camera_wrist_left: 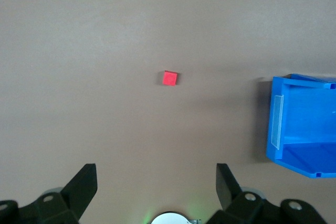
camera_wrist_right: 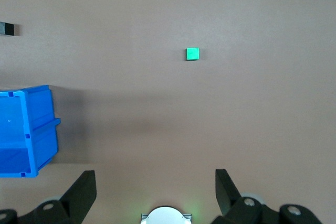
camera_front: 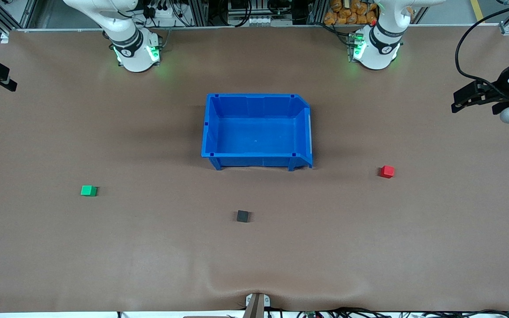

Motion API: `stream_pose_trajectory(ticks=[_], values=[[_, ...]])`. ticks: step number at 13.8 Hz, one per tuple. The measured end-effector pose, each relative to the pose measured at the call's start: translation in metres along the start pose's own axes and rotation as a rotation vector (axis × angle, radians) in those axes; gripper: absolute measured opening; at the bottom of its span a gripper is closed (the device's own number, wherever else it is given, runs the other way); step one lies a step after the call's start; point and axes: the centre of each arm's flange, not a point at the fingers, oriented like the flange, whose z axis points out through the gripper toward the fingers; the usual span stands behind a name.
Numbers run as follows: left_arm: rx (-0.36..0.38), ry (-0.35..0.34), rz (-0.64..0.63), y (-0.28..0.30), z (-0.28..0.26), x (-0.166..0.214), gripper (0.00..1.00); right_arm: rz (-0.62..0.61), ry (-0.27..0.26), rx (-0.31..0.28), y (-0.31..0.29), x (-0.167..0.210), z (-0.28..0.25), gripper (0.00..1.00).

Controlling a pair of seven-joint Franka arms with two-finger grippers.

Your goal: Attach green and red cubes to black cube

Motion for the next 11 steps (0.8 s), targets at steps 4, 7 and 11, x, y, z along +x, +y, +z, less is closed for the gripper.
stream_pose_trajectory(ticks=[4, 7, 11], values=[[0.0, 0.001, 0.008, 0.005, 0.0, 0.0, 1.0, 0.0, 0.0, 0.0, 0.0, 0.0, 0.0, 1.0], [0.0, -0.011, 0.02, 0.011, 0.006, 0.004, 1.0, 0.0, 0.0, 0.0, 0.0, 0.0, 0.0, 1.0], [-0.001, -0.062, 0.042, 0.026, 0.034, 0.018, 1.0, 0.0, 0.0, 0.0, 0.0, 0.0, 0.0, 1.0]])
